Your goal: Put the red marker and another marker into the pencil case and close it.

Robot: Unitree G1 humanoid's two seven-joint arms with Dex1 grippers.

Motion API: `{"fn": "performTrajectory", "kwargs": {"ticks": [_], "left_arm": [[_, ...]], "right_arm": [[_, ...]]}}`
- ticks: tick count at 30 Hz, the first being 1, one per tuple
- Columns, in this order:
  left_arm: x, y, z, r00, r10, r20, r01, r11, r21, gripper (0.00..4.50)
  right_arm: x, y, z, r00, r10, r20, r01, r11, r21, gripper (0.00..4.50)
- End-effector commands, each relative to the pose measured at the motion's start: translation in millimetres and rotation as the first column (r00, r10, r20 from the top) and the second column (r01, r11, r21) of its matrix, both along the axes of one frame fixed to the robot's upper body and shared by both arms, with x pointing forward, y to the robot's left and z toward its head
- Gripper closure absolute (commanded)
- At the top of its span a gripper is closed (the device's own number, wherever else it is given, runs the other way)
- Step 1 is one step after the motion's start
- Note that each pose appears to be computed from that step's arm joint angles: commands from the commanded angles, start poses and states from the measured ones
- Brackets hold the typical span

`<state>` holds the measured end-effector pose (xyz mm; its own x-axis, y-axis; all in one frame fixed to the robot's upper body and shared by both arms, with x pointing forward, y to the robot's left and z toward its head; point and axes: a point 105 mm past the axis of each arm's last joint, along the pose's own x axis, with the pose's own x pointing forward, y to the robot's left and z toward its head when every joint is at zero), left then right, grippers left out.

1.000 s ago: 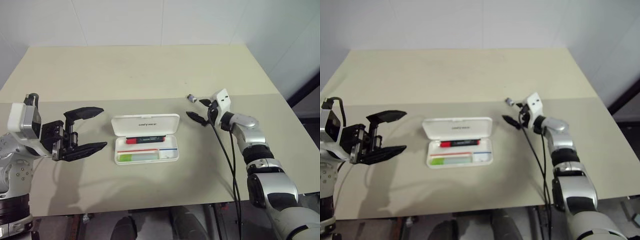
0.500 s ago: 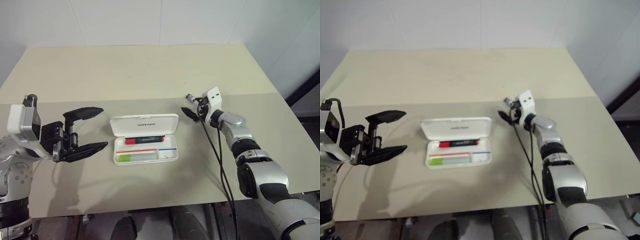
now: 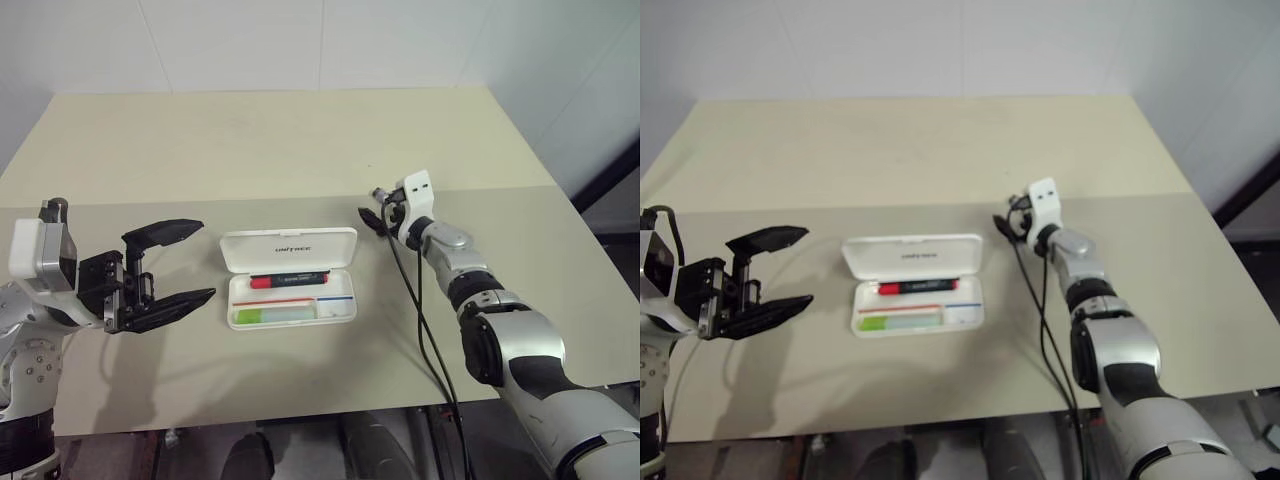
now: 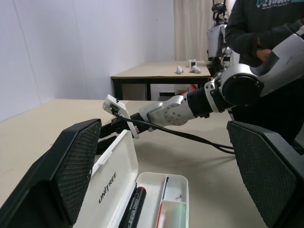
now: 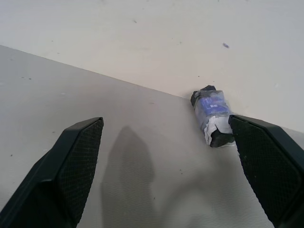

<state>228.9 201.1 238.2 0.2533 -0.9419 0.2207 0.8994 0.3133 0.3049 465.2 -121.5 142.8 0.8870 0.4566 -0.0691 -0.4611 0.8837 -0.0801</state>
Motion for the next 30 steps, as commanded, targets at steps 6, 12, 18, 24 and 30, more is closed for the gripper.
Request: {"fn": "performTrajectory", "kwargs": {"ticks": [6, 12, 18, 24, 30], "left_arm": [[-10.4, 1.4, 9.9, 0.999, 0.021, 0.040, -0.021, 1.000, -0.008, 0.00], [-15.1, 1.7, 11.4, 0.999, 0.014, 0.037, -0.014, 1.000, -0.019, 0.00], [-15.6, 2.6, 12.3, 0.999, 0.021, 0.036, -0.020, 1.000, -0.018, 0.00], [-14.9, 2.3, 13.4, 0.999, 0.026, 0.040, -0.025, 1.000, -0.017, 0.00], [-16.7, 2.2, 13.0, 0.998, 0.038, 0.041, -0.037, 0.999, -0.016, 0.00]], "right_arm": [[8.6, -1.1, 31.6, 0.994, -0.063, 0.093, 0.060, 0.998, 0.030, 0.04], [12.3, -8.1, 29.5, 0.988, -0.139, 0.074, 0.138, 0.990, 0.022, 0.04], [11.8, -4.7, 9.6, 0.985, -0.169, -0.022, 0.170, 0.985, 0.020, 0.04], [12.3, 1.6, 3.4, 0.978, -0.199, -0.057, 0.201, 0.979, 0.026, 0.04], [15.1, 3.3, 9.0, 0.969, -0.240, -0.051, 0.242, 0.970, 0.027, 0.04]]}}
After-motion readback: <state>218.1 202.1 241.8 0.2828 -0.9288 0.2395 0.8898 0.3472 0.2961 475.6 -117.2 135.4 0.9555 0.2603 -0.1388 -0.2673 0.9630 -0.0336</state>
